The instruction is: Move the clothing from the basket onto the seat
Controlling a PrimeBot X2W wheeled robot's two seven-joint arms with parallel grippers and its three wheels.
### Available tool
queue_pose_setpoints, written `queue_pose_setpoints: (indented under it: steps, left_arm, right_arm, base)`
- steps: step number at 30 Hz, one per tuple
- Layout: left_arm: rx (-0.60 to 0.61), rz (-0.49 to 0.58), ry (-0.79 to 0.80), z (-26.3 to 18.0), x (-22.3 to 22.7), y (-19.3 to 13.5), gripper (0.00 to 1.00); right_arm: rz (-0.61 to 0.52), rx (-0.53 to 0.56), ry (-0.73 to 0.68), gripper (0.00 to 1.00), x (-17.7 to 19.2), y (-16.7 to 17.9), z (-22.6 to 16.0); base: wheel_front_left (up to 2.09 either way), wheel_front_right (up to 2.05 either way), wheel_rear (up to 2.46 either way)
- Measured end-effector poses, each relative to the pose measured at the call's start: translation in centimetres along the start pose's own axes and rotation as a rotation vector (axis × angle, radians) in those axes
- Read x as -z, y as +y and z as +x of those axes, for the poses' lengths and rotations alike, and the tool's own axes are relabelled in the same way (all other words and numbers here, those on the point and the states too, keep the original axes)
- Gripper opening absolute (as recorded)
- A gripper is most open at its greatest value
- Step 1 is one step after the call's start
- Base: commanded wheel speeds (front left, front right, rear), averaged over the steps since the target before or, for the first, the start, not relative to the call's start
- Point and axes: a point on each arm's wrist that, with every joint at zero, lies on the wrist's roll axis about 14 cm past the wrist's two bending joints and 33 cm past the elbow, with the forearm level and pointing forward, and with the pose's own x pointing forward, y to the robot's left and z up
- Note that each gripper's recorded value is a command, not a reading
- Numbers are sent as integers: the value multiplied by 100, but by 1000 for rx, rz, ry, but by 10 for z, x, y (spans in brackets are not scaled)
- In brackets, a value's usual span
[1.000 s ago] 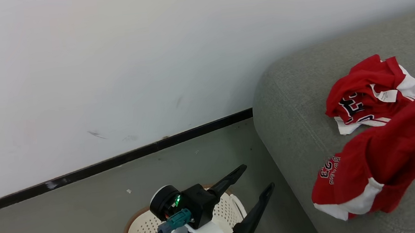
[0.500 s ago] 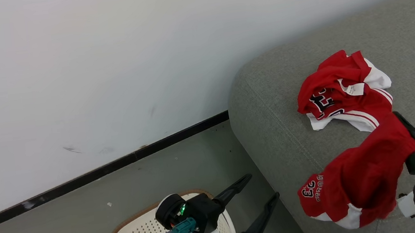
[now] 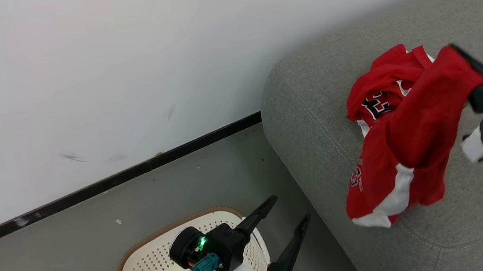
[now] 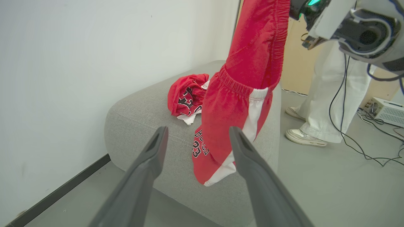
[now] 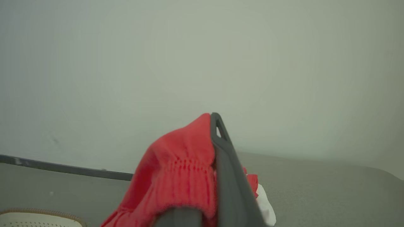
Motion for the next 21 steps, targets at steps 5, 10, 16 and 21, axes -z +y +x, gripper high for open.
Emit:
queue_pose_setpoints:
  steps: [5,10,16,21]
  left_arm:
    - [-44,5,-4,-1,1,15,100]
    - [-76,9,-21,-2,-3,28,100]
    - [-71,37,-52,5,-15,37,100]
    - [-81,33,-48,7,-14,47,100]
  right_arm:
    - [-60,88,-64,0,-36,-48,39]
    - [-114,203,-99,0,-63,-102,60]
    - [-140,318,17,0,-40,-151,68]
    - [-129,362,145,0,4,-163,72]
  base:
    - [0,0,0]
    - [0,0,0]
    - [0,0,0]
    - [0,0,0]
